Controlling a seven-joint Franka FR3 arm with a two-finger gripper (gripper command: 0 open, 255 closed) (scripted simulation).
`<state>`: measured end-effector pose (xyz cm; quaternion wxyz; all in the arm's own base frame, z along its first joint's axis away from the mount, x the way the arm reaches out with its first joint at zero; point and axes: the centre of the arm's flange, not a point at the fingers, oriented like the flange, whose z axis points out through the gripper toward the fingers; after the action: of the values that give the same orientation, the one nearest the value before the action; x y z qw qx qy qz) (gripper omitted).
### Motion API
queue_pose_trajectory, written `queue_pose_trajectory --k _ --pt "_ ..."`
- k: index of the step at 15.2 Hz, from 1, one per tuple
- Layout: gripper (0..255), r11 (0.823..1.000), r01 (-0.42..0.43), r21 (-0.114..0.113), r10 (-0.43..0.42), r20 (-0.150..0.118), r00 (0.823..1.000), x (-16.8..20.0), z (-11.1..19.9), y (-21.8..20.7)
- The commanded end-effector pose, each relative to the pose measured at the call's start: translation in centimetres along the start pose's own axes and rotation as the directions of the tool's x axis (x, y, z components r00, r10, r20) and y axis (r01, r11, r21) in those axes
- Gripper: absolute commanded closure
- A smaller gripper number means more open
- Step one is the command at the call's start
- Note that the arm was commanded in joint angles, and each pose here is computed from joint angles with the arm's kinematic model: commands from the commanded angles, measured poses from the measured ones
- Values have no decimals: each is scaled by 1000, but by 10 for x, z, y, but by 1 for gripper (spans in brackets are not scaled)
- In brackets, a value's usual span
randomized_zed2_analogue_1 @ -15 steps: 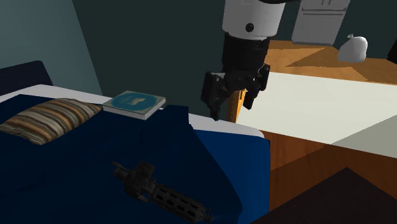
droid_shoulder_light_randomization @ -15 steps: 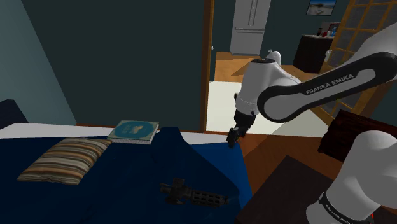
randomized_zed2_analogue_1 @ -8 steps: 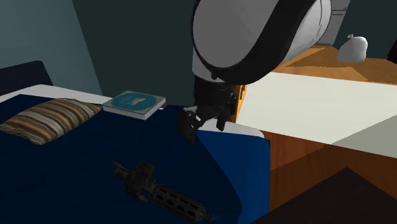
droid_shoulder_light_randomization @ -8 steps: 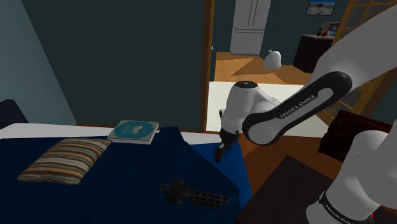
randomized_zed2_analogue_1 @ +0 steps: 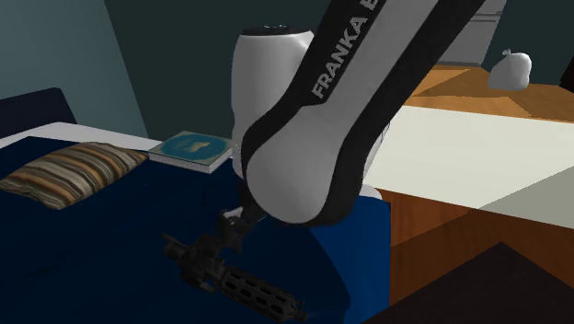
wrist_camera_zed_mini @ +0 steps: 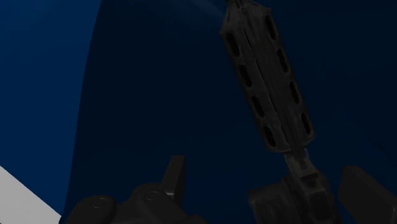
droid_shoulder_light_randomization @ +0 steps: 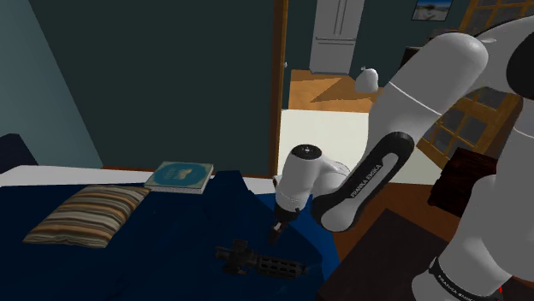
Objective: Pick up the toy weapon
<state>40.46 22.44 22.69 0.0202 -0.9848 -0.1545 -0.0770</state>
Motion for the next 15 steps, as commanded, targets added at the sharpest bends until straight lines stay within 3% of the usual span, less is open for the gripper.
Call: queue_pose_trajectory --k 1,6,15 --pt "0 1000 31 5 -31 -10 999 8 22 -12" --pt "0 995 103 15 -102 -31 994 20 74 -46" --pt "0 995 103 15 -102 -31 994 14 114 -46"
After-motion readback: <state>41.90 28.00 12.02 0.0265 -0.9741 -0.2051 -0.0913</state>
